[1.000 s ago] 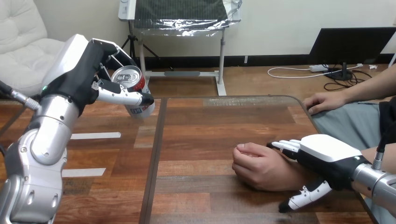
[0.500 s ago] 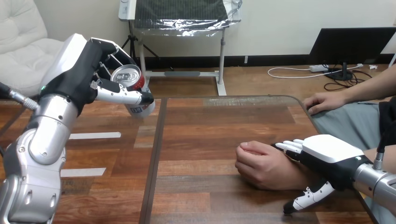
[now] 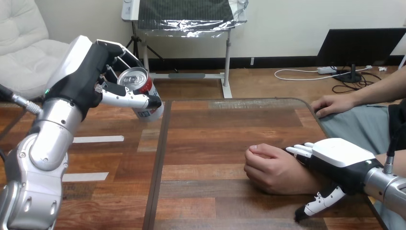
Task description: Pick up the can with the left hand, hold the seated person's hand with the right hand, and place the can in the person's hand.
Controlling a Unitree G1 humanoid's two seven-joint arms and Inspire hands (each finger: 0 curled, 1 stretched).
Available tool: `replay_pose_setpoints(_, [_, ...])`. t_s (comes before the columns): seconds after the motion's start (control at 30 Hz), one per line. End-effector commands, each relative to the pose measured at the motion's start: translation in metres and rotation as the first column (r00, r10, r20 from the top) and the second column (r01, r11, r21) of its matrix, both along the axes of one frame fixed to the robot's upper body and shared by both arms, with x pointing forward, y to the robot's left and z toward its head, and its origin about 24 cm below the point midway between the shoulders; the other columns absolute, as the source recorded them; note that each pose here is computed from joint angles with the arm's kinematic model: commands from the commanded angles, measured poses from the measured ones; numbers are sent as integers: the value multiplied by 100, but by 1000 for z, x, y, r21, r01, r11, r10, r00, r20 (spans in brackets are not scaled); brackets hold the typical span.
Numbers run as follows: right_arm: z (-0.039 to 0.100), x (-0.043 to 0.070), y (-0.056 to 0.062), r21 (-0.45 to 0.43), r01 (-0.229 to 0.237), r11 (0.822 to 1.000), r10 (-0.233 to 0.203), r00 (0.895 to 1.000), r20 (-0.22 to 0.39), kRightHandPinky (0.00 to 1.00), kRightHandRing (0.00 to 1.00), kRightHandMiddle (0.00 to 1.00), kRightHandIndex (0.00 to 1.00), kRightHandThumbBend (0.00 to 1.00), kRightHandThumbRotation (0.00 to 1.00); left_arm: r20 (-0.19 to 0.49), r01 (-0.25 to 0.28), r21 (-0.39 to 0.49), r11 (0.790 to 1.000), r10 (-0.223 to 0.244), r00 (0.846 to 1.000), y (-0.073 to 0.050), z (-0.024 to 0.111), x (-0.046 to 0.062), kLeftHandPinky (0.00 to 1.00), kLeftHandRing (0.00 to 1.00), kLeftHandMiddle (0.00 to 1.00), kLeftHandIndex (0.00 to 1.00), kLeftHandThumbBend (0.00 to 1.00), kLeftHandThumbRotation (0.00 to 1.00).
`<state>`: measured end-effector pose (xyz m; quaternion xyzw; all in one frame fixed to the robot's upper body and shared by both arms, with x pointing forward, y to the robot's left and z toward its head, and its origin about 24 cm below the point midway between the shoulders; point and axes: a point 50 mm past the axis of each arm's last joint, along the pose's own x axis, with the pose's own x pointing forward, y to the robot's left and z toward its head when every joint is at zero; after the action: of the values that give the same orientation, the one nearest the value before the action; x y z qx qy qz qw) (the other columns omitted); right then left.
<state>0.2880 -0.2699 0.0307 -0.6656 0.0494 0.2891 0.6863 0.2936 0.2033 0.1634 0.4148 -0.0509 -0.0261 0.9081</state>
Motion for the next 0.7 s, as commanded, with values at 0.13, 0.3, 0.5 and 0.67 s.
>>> replay_pose_setpoints(0.13, [4, 3, -29, -109, 106, 988, -107, 994, -4, 100, 99, 97, 96, 100, 49, 87, 8, -4, 1000, -8, 996, 1, 19, -1, 23, 32, 39, 44, 65, 0])
replay_pose_setpoints(0.3, [5, 5, -30, -128, 124, 984, -128, 992, -22, 100, 99, 98, 97, 100, 47, 84, 12, -11, 1000, -11, 996, 1, 19, -1, 24, 32, 40, 44, 64, 0])
replay_pose_setpoints(0.5, [6, 6, -31, -143, 129, 981, -134, 991, -23, 100, 99, 97, 97, 100, 47, 81, 12, -15, 1000, -11, 997, 1, 19, -1, 24, 33, 40, 44, 64, 0])
replay_pose_setpoints(0.67, [5, 8, -32, -148, 138, 979, -143, 989, -23, 100, 97, 96, 96, 100, 48, 79, 11, -10, 1000, -10, 997, 2, 18, -1, 25, 34, 41, 44, 64, 0])
